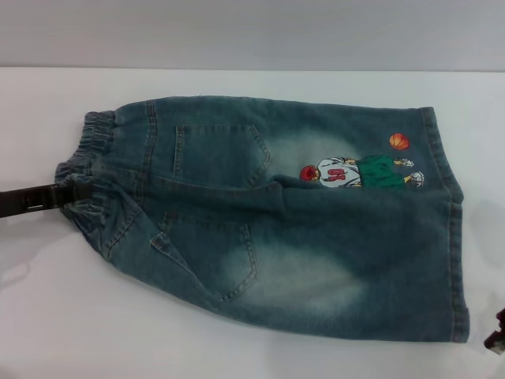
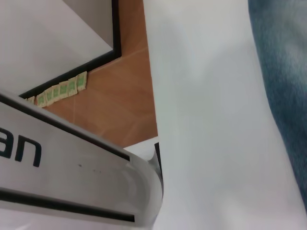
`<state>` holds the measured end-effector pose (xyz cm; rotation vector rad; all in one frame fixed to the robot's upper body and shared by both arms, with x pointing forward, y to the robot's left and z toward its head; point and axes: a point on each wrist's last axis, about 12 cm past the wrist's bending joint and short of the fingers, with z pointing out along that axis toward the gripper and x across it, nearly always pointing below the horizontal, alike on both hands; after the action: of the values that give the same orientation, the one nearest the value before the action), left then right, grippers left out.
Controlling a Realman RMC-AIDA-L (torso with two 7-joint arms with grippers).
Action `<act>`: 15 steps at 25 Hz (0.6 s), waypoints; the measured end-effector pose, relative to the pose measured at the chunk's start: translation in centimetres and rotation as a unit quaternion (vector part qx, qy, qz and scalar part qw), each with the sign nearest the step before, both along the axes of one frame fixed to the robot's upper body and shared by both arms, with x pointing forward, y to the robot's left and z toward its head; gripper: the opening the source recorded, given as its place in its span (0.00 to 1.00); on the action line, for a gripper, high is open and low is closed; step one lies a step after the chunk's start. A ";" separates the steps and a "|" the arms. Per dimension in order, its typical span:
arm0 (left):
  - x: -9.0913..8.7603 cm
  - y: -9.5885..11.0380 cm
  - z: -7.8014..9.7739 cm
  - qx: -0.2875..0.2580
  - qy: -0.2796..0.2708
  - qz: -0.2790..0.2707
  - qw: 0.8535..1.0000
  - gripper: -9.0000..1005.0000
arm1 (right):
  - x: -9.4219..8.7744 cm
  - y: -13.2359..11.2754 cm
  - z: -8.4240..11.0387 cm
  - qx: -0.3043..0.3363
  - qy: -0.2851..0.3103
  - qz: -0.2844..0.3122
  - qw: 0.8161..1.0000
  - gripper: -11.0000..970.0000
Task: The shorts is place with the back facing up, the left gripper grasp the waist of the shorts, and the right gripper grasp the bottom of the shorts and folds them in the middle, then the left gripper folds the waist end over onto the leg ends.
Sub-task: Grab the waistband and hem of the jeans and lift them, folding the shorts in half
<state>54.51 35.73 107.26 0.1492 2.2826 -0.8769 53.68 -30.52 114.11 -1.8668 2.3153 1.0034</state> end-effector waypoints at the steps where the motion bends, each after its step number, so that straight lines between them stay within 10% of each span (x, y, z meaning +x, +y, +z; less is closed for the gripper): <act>1: 0.0 0.0 0.0 0.000 0.000 0.000 1.000 0.05 | 0.0 0.0 0.0 0.000 0.000 0.000 1.000 0.76; 15: 0.1 0.0 0.2 -0.004 -0.005 0.002 1.000 0.05 | 0.0 -1.4 -0.5 -0.030 -0.010 -0.026 0.999 0.76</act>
<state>54.62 35.71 107.41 0.1457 2.2688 -0.8815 53.71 -31.89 113.61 -1.8190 2.3956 0.9153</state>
